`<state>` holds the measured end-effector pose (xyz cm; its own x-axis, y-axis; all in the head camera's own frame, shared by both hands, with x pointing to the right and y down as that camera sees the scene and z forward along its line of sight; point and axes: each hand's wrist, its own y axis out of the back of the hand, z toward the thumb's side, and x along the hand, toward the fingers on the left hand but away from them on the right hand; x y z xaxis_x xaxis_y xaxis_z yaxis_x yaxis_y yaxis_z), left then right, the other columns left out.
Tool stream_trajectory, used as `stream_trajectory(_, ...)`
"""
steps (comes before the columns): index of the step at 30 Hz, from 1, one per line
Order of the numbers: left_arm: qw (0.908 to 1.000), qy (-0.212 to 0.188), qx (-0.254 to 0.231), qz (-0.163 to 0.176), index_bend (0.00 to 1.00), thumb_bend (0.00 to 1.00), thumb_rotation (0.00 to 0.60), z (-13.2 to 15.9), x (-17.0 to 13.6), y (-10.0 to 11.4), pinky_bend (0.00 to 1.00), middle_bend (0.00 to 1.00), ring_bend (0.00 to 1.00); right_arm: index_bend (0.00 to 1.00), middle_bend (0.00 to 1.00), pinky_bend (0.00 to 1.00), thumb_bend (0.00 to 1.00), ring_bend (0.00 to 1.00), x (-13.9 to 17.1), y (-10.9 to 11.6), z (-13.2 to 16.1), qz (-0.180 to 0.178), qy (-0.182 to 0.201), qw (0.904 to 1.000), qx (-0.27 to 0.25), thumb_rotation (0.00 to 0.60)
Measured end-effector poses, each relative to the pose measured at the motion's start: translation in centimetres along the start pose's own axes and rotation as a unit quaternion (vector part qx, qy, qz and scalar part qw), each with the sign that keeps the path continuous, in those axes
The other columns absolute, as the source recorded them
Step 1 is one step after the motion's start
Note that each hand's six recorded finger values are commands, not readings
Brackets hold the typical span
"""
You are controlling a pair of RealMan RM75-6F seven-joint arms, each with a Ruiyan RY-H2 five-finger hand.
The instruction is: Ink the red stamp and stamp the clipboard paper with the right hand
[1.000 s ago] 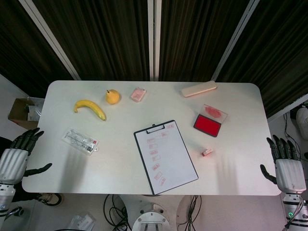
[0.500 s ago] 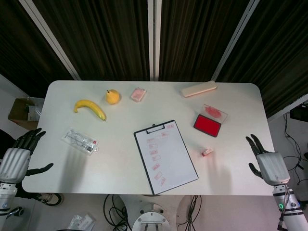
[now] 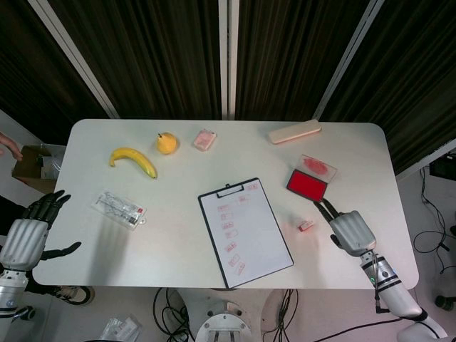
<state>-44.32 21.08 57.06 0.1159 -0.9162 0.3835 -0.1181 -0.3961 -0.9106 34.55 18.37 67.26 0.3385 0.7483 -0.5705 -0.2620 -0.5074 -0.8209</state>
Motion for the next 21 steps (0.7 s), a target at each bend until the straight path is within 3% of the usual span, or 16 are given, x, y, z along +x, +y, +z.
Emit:
stream_trajectory(7,1.0,0.0,0.0,-0.001,0.11,0.09,0.49,-0.1,0.1,0.0,0.19,0.07,0.09,0.15,0.13,0.9,0.19,0.65,-2.2,-1.5,1.2,0.017,0.005,0.9998,-0.008,0.6)
stream_trajectory(15,1.0,0.0,-0.001,-0.002,0.11,0.09,0.492,-0.2,0.1,-0.1,0.19,0.07,0.09,0.33,0.15,0.9,0.21,0.65,-3.4,-2.6,2.1,0.027,0.007,0.9995,-0.012,0.6)
stream_trajectory(21,1.0,0.001,-0.001,-0.001,0.11,0.09,0.49,-0.3,0.1,0.0,0.19,0.07,0.09,0.36,0.17,0.9,0.22,0.65,-3.8,-2.8,2.4,0.025,0.008,0.9995,-0.018,0.6)
